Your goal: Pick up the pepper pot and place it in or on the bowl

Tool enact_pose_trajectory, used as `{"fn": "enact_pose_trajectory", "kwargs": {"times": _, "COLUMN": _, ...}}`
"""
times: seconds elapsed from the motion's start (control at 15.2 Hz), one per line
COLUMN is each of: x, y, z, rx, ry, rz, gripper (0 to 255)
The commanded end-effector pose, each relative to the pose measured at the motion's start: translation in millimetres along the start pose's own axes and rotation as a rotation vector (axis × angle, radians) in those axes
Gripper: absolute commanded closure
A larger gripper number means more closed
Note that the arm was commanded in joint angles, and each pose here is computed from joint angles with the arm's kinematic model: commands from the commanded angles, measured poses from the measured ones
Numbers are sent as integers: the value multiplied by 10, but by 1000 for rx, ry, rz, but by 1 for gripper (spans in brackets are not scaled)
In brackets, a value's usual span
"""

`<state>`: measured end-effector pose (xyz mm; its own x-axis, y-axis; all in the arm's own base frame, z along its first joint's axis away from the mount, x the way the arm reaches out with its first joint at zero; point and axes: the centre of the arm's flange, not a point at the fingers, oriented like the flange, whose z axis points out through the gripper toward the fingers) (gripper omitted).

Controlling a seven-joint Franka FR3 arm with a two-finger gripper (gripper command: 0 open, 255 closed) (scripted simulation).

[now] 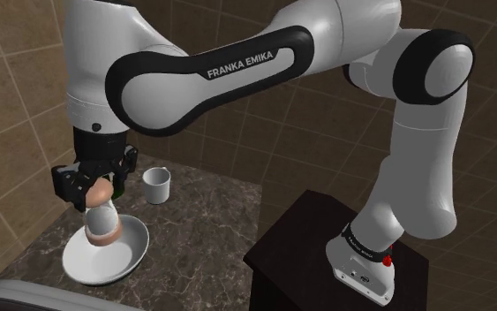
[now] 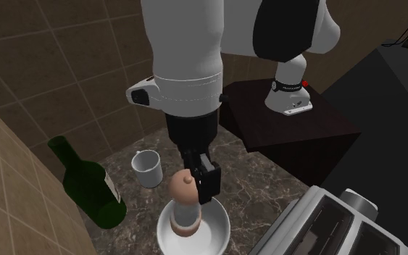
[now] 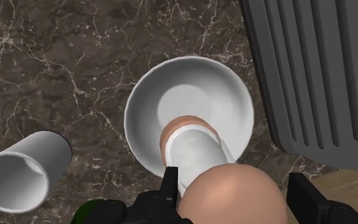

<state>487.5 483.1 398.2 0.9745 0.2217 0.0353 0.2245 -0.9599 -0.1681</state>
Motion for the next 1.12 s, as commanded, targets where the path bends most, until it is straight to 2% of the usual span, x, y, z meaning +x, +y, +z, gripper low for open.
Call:
{"fn": "enact_pose_trajectory", "kwargs": {"times": 0.0, "x": -10, "y": 12, "z": 109, "rx": 0, "ry": 1, "rz": 0, "gripper": 255}}
{"fn": "enact_pose_trajectory", "kwargs": {"times": 0.13, "x": -13, "y": 29, "z": 204, "rx": 0, "ry": 1, "rz": 0, "gripper": 255}}
{"fn": "enact_pose_trajectory", "kwargs": {"times": 0.59, "x": -13, "y": 29, "z": 204, "rx": 0, "ry": 1, "rz": 0, "gripper": 255}}
{"fn": "enact_pose_trajectory", "kwargs": {"times": 0.66, "x": -13, "y": 29, "z": 204, "rx": 0, "ry": 1, "rz": 0, "gripper": 0}}
{"fn": "enact_pose_trajectory", "kwargs": {"times": 0.99, "x": -13, "y": 29, "z": 204, "rx": 0, "ry": 1, "rz": 0, "gripper": 0}}
{"fn": "enact_pose_trajectory", "kwargs": {"times": 1.06, "x": -13, "y": 29, "z": 72, "rx": 0, "ry": 1, "rz": 0, "gripper": 0}}
